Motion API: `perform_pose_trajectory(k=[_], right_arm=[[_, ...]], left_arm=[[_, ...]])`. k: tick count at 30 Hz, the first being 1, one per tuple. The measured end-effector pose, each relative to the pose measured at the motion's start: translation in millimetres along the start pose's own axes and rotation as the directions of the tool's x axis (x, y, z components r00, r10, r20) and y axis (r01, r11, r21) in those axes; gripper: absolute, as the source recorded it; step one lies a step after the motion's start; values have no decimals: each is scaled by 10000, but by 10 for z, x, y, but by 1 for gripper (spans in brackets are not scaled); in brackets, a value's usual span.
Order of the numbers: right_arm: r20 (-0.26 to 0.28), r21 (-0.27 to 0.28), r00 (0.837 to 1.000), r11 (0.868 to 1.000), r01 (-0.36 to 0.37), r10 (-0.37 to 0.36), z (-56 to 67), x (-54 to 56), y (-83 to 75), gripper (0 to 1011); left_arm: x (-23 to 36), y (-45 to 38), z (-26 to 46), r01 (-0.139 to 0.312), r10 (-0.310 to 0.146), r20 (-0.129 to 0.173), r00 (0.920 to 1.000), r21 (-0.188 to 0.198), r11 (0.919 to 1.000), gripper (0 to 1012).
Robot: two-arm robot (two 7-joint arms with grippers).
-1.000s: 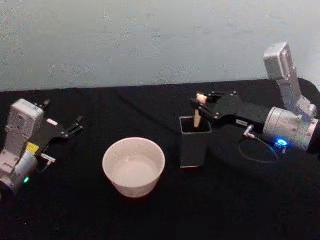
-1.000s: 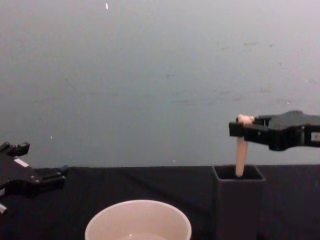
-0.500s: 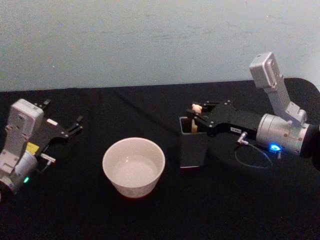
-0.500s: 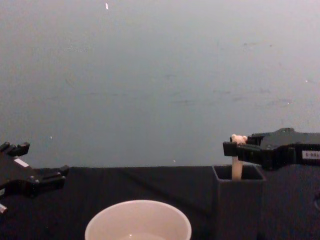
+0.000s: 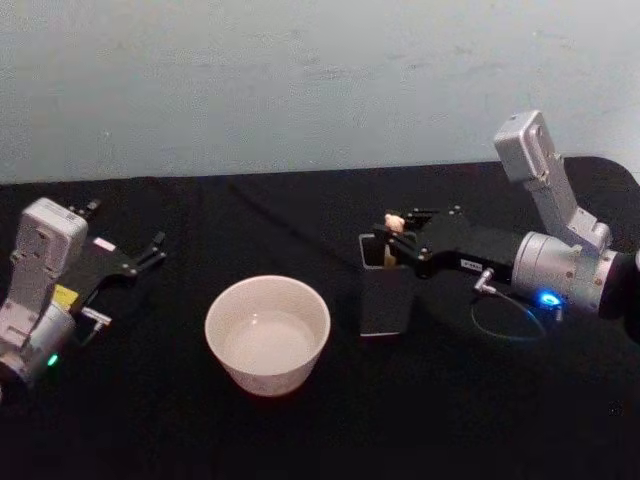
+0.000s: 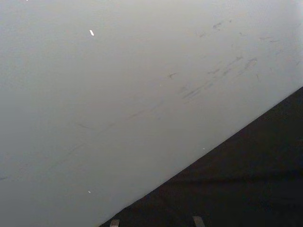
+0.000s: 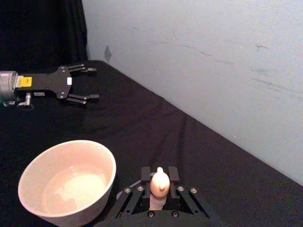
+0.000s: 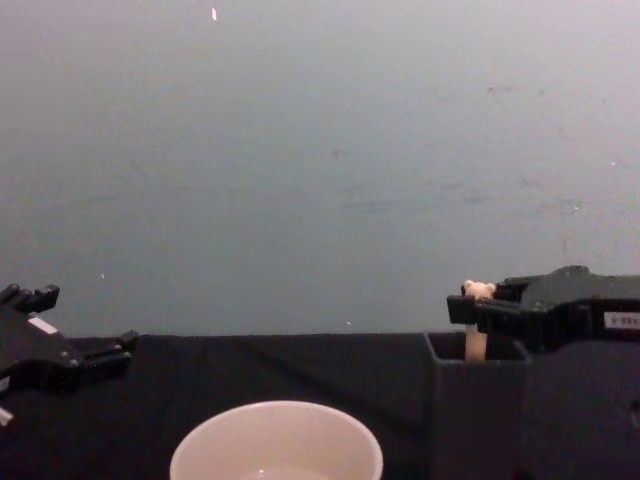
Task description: Pick up the stirring spoon with one hand, stir inside the cup, then place it back in its original position.
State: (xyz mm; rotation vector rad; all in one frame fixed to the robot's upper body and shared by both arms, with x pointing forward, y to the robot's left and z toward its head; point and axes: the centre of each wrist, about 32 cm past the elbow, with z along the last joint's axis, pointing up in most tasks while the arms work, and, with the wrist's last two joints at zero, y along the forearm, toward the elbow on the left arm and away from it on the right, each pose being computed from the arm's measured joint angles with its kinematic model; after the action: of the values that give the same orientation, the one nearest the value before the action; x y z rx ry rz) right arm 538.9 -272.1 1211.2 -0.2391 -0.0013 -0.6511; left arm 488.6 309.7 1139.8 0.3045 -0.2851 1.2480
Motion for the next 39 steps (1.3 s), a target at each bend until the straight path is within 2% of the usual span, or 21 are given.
perform_pose_trajectory(k=[26,28,29,32,39], right_arm=[[12,24,10000,10000,17,-17,6,1,-2,229],[11,27,10000,10000,16,-16,6,1,-2,280],[9,28,10000,10000,15,-15,6,0,-2,338],[6,30,10000,10000,15,-15,6,1,-2,392],[3,31,10000,10000,15,-15,6,1,-2,646]], left_arm=[[0,0,0,0,0,-1,10000,0,10000,1001],[0,0,0,1,-1,0,10000,0,10000,1001],[0,0,0,1,-1,-1,10000,0,10000,1002],[0,0,0,0,0,0,10000,0,10000,1001],[0,0,0,1,-1,-1,10000,0,10000,1001]])
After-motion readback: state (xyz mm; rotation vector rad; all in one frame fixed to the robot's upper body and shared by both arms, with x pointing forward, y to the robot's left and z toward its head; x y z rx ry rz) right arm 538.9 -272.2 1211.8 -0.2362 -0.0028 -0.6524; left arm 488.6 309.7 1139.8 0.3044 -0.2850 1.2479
